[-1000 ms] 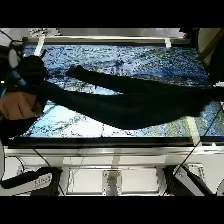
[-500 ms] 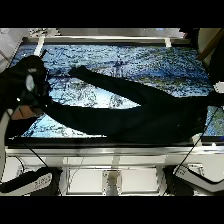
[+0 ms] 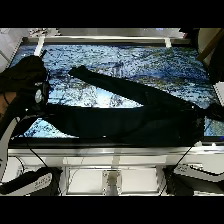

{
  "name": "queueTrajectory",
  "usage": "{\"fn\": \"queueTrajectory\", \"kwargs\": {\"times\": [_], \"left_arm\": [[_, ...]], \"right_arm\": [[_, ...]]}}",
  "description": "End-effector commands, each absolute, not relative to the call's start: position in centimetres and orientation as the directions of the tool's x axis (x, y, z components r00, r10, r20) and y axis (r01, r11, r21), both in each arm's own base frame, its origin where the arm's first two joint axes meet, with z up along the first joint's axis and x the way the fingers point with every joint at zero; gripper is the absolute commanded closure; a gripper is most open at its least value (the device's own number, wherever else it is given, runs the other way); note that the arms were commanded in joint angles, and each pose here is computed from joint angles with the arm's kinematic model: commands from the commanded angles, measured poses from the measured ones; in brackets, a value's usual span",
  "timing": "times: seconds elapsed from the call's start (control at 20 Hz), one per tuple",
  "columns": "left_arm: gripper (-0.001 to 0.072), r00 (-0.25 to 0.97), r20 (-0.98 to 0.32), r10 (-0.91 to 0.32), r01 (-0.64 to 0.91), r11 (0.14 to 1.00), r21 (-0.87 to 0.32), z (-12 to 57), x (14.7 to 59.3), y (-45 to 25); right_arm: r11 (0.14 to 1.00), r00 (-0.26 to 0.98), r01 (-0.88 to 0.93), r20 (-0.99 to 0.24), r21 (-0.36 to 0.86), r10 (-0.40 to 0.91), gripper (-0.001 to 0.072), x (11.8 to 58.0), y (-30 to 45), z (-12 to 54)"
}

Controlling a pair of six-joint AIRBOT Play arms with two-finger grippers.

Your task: Fold the clothes and pants, and hang the long-sleeved shirts on hangers.

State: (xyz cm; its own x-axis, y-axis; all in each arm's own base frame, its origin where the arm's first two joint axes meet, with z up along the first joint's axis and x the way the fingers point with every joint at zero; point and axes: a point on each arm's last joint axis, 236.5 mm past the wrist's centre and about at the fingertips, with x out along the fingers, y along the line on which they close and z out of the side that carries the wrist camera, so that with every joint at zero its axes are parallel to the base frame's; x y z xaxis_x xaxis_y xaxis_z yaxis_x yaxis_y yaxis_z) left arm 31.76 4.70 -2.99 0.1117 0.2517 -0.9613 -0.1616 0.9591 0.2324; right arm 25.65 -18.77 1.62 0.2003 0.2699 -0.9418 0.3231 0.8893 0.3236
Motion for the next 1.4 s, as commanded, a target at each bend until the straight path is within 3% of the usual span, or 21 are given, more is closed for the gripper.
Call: {"fn": "queueTrajectory", "kwargs": {"times": [0.0, 0.2, 0.55, 1.05, 1.35], "left_arm": [[0.0692, 0.115, -0.961, 0.25, -0.165, 0.959, 0.23, -3.1, 31.7, 4.7], [0.0692, 0.115, -0.961, 0.25, -0.165, 0.959, 0.23, -3.1, 31.7, 4.7], [0.0692, 0.115, -0.961, 0.25, -0.165, 0.959, 0.23, -3.1, 31.7, 4.7], [0.0692, 0.111, -0.971, 0.21, -0.173, 0.966, 0.19, -3.4, 31.6, 3.7], [0.0692, 0.111, -0.971, 0.21, -0.173, 0.967, 0.189, -3.4, 31.6, 3.7]], "right_arm": [[0.812, 0.181, 0.46, -0.933, 0.36, 0.311, 0.0291, 20.5, -20.0, 0.0], [0.762, 0.216, 0.498, -0.911, 0.413, 0.352, 0.029, 19.3, -18.4, -4.2], [0.861, 0.202, 0.383, -0.94, 0.334, 0.275, 0.0291, 22.4, -17.8, -6.1], [0.874, 0.228, 0.384, -0.948, 0.299, 0.224, 0.0298, 23.4, -19.4, -4.7], [0.874, 0.178, 0.395, -0.957, 0.282, 0.228, 0.0298, 21.9, -18.8, -6.6]]}}
